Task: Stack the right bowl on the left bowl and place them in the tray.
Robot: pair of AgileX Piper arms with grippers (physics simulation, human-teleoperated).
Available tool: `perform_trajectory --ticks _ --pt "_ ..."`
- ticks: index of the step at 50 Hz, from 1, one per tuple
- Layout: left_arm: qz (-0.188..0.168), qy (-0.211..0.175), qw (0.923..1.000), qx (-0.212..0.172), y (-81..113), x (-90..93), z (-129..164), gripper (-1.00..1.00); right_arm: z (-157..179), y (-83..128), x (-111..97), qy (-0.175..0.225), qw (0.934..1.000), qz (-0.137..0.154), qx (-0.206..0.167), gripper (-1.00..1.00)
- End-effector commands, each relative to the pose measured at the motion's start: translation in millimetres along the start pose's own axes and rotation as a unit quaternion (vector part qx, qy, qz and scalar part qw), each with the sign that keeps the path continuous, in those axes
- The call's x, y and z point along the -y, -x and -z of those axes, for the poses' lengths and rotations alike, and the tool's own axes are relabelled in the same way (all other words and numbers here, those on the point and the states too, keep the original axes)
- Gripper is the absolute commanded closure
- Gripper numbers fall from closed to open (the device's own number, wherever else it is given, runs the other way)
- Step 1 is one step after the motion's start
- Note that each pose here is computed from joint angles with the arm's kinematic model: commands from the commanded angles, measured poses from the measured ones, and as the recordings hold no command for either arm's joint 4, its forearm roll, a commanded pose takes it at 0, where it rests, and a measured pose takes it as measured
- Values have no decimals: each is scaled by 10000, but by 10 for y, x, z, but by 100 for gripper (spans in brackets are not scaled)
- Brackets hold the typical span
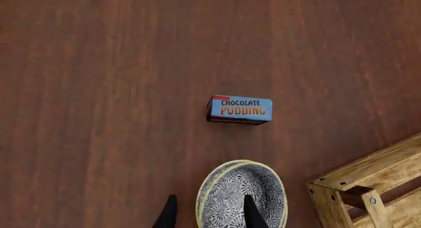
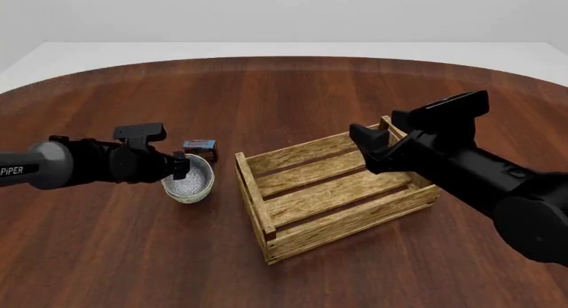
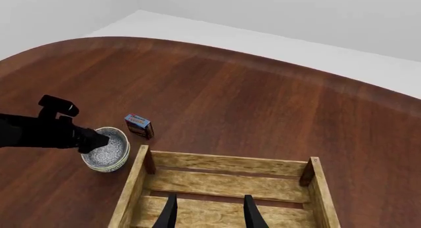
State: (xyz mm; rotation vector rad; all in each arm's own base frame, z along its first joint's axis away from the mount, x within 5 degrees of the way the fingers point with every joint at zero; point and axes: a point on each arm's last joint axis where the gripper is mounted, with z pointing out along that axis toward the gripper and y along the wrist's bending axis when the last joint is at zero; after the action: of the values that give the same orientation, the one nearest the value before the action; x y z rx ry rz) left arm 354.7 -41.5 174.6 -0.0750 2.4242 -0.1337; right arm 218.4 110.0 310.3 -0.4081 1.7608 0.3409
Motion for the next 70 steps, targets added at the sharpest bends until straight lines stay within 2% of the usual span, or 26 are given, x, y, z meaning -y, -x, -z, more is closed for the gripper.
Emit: perform_trajectory --ticks 1,10,16,20,30,34,57,58,59,70 --pt "-524 -178 9981 271 46 151 202 -100 -4 -4 -1 3 10000 -3 -2 -100" --pt "-611 -195 9969 449 185 168 406 -100 3 2 1 -1 10000 -5 6 -100" --pt "-799 -258 9942 670 316 228 696 -100 0 -1 2 -4 10000 3 1 -100" --pt "-1042 -366 9917 665 269 326 788 -100 8 5 2 -4 10000 2 10 -100" --pt "-1449 -501 9853 757 231 428 1092 -100 11 1 -5 10 10000 19 -1 -100" --pt "-1590 -542 9834 679 190 464 1129 -100 12 -1 -4 7 10000 17 3 -100" --pt "-1590 -542 9834 679 190 464 1130 -100 12 -2 -3 7 10000 20 4 -100" --pt "-1762 -596 9809 574 86 505 1059 -100 8 -8 -1 2 10000 43 4 -100" --pt "-1641 -597 9820 725 174 499 1172 -100 12 -3 -4 8 10000 22 2 -100" --pt "-1662 -638 9827 502 95 566 897 -100 24 2 -13 26 10000 24 3 -100"
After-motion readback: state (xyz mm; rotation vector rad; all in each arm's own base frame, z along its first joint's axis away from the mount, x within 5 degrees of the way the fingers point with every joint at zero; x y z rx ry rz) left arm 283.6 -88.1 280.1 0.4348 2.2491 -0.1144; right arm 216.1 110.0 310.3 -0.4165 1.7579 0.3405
